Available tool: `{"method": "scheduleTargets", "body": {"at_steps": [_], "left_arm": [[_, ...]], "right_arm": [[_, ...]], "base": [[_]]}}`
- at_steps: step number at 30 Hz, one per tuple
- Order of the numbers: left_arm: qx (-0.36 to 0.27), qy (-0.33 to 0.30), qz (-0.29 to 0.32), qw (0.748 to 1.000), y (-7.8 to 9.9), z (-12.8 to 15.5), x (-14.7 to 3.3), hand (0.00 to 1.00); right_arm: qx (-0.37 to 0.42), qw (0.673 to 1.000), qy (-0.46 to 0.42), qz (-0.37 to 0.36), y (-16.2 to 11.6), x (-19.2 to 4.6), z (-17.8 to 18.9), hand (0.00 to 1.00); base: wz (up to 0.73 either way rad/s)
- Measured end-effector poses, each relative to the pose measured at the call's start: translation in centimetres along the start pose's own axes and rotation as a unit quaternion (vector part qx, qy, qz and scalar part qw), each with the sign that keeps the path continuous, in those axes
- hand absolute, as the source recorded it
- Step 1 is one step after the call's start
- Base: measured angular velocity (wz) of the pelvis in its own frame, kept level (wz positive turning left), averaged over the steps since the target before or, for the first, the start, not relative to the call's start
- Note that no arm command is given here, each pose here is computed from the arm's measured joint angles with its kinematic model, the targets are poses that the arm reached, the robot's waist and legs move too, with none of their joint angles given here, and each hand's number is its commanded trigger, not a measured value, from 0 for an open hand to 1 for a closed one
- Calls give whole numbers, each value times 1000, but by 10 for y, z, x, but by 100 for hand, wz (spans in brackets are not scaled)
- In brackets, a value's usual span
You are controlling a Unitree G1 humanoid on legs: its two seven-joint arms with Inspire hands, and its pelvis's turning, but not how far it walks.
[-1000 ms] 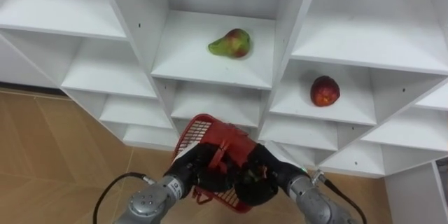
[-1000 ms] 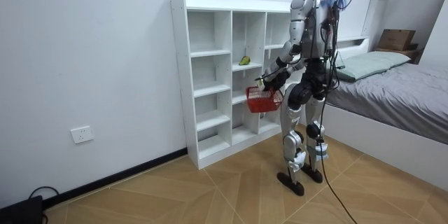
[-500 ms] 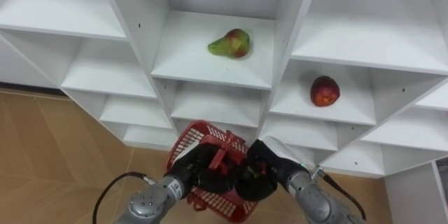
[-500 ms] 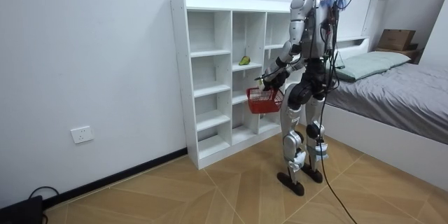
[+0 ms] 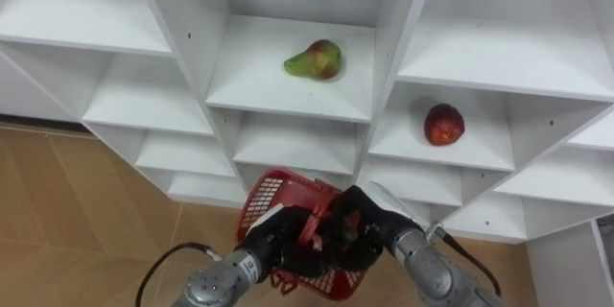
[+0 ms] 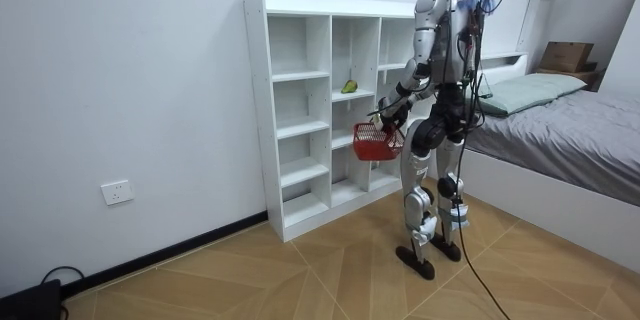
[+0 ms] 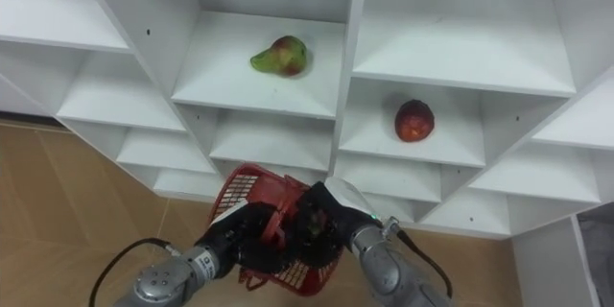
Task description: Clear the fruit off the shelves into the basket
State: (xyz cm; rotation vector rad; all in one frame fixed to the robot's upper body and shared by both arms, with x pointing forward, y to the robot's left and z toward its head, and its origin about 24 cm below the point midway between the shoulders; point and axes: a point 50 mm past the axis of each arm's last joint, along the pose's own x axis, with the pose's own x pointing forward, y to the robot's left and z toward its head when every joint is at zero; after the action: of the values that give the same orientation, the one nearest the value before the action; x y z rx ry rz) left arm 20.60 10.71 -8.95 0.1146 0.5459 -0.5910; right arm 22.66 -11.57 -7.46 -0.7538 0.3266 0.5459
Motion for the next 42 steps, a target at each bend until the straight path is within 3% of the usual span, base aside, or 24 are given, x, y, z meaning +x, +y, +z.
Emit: {"method": "scheduleTargets", "body": {"at_steps": [24,42], "left_arm": [[-56,-4,-8,998,-6,-2,1,100],[-63,13,2,998,-2,-11,-3,100]], "right_arm": [[5,1000,3,-3,-1,1,-1,0],[9,1000,16,1,6,1,-5,0]], "base": [[0],[0]]}}
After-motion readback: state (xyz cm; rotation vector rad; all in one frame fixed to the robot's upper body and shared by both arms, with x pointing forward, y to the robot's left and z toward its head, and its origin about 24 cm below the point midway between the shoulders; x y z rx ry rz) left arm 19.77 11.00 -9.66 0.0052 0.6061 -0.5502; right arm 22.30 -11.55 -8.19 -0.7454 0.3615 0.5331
